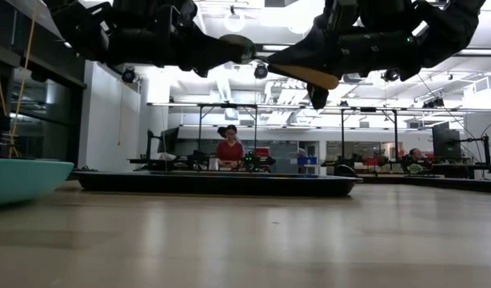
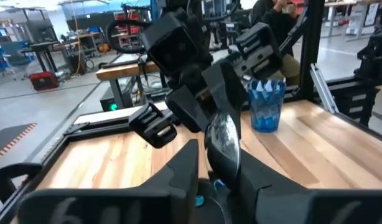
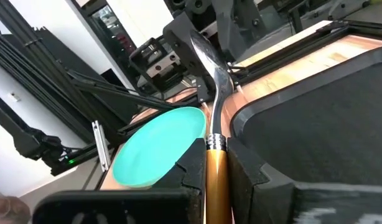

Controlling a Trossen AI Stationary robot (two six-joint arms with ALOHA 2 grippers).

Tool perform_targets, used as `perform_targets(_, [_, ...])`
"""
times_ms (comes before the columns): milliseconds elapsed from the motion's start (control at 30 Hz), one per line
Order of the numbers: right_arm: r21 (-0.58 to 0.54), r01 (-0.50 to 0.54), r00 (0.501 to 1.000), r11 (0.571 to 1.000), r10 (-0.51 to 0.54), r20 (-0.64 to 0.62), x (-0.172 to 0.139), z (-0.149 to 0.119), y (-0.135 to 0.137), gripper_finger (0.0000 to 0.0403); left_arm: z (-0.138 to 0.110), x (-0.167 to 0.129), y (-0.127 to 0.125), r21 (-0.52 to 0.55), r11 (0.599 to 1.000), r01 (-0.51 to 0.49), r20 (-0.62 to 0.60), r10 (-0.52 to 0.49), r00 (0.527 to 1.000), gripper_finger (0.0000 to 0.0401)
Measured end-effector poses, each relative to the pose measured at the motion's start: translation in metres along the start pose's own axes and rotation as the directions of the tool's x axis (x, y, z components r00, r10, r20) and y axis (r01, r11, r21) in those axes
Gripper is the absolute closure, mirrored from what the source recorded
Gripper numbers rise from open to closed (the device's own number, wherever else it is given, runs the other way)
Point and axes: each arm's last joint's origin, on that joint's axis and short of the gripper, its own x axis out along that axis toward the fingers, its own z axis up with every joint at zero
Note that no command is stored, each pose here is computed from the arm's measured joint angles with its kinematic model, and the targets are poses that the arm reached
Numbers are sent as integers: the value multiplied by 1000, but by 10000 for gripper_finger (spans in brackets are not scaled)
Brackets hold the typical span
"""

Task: Pick and place plate/cup/fork/spoon on tray
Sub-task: Put the yellow spoon on the black tray to the left side of the blue fork

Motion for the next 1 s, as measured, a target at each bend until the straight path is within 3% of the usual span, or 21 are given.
perform_targets(133, [9,15,1000,1000,-15,7,0,0,-1,364,0,0,2,23,997,-69,-11,70,998,393])
perform_targets(333, [2,52,999,999,-52,10,0,0,-3,297,1,-6,5,16,992,-126,-67,127,990,398])
perform_targets(500, [-41,143,988,989,-145,-52,-5,0,-12,247,11,-27,6,-11,974,-228,-196,222,955,399])
perform_targets(633, [-109,303,941,947,-315,-121,-12,-4,-21,222,17,-37,7,-99,933,-347,-392,284,875,399])
perform_targets(700, [-129,341,916,931,-359,-176,-9,-2,-23,217,19,-36,8,-125,919,-373,-426,290,857,400])
perform_targets(900, [-318,309,823,896,-419,-383,23,9,-14,215,7,-8,14,-152,930,-334,-494,221,841,400])
perform_targets(1000, [-351,289,806,891,-424,-414,39,15,-11,215,1,5,17,-152,930,-334,-526,210,824,400])
